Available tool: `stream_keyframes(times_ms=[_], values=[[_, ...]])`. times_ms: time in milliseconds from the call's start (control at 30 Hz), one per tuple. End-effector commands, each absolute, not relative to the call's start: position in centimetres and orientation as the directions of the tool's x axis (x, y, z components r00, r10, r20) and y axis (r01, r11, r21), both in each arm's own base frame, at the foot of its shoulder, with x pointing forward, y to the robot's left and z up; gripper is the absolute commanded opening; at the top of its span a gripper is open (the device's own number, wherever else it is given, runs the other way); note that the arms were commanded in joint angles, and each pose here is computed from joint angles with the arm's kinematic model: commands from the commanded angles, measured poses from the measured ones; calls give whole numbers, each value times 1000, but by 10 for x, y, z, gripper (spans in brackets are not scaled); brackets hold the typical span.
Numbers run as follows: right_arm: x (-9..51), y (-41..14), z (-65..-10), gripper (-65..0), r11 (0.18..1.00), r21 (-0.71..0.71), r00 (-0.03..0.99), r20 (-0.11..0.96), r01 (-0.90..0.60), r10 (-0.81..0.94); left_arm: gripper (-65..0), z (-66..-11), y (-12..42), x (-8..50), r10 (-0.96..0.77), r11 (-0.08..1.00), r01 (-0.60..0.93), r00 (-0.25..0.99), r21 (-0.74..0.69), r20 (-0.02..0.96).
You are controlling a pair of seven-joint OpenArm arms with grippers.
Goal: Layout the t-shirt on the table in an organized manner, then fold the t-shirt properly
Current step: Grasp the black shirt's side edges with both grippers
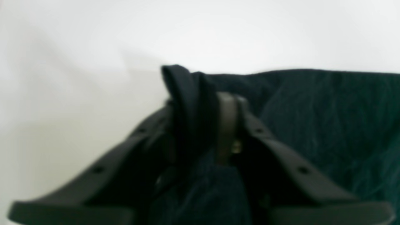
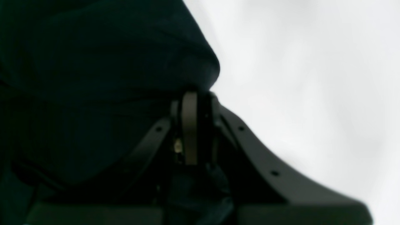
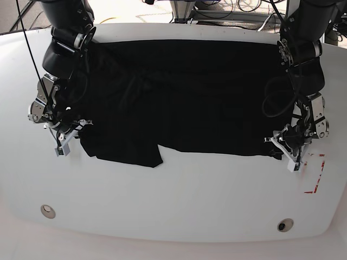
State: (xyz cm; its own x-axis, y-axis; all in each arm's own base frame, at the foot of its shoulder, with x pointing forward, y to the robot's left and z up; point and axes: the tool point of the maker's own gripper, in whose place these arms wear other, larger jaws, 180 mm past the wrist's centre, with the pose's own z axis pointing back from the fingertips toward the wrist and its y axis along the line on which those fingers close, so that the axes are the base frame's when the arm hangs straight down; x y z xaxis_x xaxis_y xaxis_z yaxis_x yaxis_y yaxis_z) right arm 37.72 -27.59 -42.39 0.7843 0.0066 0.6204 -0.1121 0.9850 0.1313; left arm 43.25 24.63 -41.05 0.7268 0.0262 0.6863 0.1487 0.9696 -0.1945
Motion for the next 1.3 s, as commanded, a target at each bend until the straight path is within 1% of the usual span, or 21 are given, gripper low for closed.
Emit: stream_keyframes(times_ms=[0, 300, 400, 500, 633, 667, 767, 867, 1033, 1267], values=[[380, -284, -417, -650, 988, 105, 785, 618, -115, 26, -562, -395, 251, 443, 23, 971, 153, 701, -182, 713], [382, -286, -414, -650, 988, 99, 783, 621, -116, 30, -643, -391, 253, 446, 40, 971, 145, 690, -192, 723], [381, -288, -410, -650, 989, 90, 790, 613, -117, 38, -649, -385, 257, 448, 101, 965, 114, 669, -236, 737], [384, -294, -394, -650, 991, 41, 775, 628, -125, 72, -649, -380, 262, 449, 148, 959, 89, 650, -268, 745], [379, -301, -380, -650, 991, -17, 773, 624, -131, 113, -649, -387, 262, 442, 148, 957, 84, 679, -276, 719], [376, -303, -377, -650, 991, -35, 774, 620, -133, 126, -649, -388, 262, 440, 142, 958, 86, 689, -275, 711], [375, -307, -362, -650, 987, -83, 764, 625, -136, 158, -649, -376, 261, 440, 95, 960, 131, 678, -247, 729], [367, -308, -360, -650, 984, -110, 772, 610, -139, 177, -649, -380, 264, 427, 65, 963, 144, 694, -227, 717], [359, -311, -349, -650, 977, -159, 770, 602, -143, 211, -649, -369, 274, 417, 5, 974, 159, 696, -161, 718], [337, -313, -345, -650, 963, -221, 783, 567, -153, 254, -649, -370, 277, 390, -99, 976, 204, 727, -77, 680]])
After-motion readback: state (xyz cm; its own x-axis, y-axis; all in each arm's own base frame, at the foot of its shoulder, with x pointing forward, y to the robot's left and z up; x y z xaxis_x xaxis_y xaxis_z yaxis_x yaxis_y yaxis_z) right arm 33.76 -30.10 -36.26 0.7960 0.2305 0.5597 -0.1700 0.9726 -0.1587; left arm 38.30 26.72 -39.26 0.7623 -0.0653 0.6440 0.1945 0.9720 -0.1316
